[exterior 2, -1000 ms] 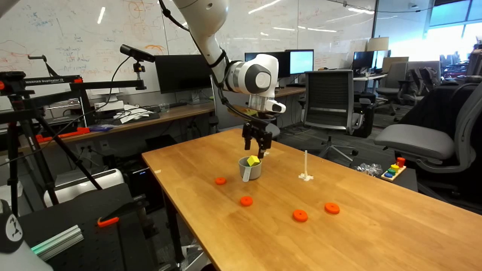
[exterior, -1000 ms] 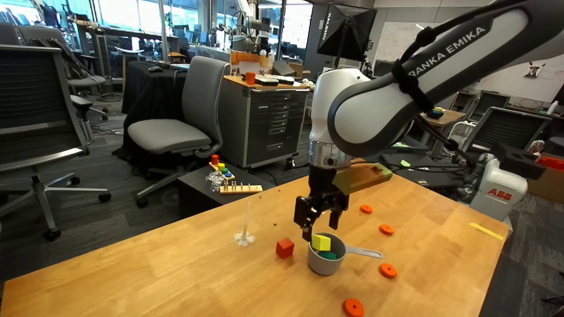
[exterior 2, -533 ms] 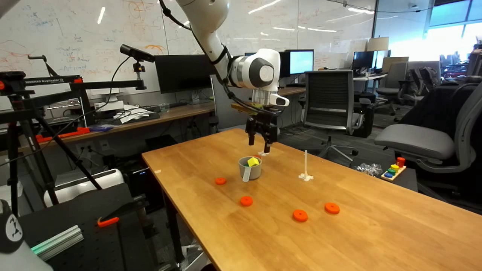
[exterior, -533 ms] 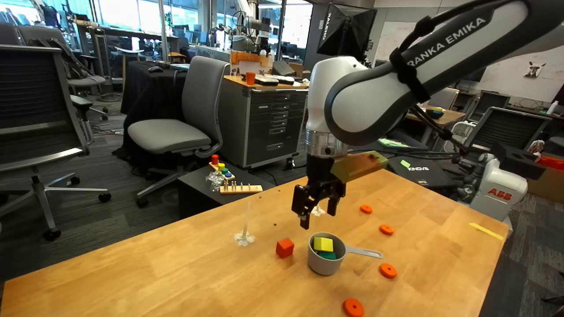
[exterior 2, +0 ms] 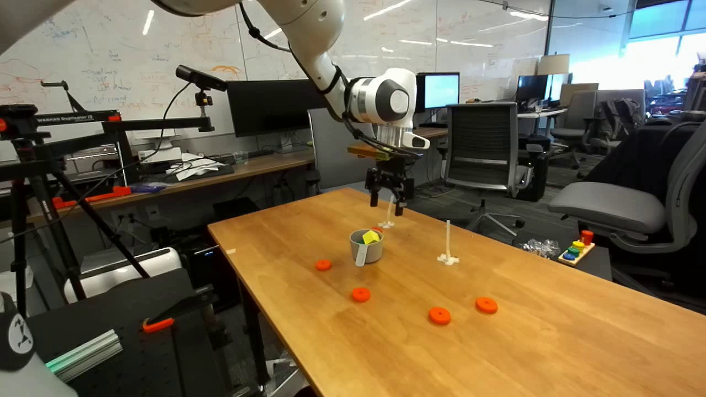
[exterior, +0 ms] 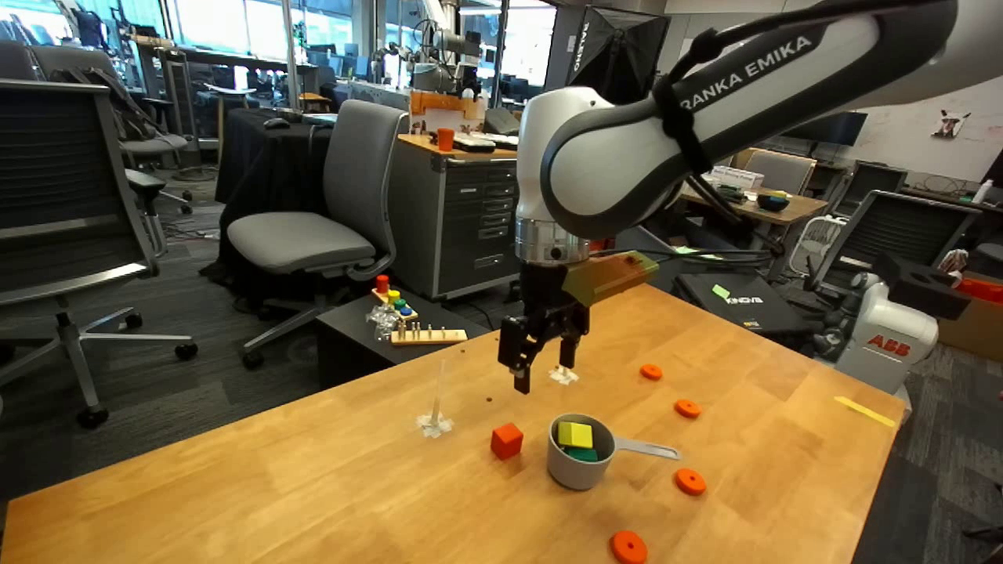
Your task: Put the blocks in the cup
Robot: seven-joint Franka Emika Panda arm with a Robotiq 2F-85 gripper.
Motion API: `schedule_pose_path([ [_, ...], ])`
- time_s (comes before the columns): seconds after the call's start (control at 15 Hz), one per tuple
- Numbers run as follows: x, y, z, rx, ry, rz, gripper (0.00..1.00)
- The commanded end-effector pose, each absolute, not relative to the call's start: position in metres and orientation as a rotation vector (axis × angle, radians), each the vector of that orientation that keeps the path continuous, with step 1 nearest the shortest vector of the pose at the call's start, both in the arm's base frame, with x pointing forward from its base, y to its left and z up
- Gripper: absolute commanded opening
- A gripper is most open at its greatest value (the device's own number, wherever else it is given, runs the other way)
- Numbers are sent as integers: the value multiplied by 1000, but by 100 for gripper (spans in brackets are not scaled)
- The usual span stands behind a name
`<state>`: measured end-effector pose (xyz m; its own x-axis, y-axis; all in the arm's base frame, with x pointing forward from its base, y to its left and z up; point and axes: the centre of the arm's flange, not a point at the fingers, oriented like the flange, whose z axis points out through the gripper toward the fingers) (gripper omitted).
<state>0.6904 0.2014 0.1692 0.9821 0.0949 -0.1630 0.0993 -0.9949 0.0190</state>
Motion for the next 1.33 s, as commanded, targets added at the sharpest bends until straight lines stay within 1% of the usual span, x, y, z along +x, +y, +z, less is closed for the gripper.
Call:
schedule_pose_path([
  [0.0,728,216,153,3104,221,-288,100],
  [0.27,738,236,120,3115,292,-349,100],
  [0.67,738,269,80,3106,370,-434,100],
  [0.73,737,271,76,3099,374,-430,94],
  [0.8,736,274,73,3090,379,-428,74],
  [0.87,736,276,71,3085,385,-431,70],
  [0.93,735,277,71,3082,386,-427,69],
  [1.27,737,271,77,3068,372,-412,30],
])
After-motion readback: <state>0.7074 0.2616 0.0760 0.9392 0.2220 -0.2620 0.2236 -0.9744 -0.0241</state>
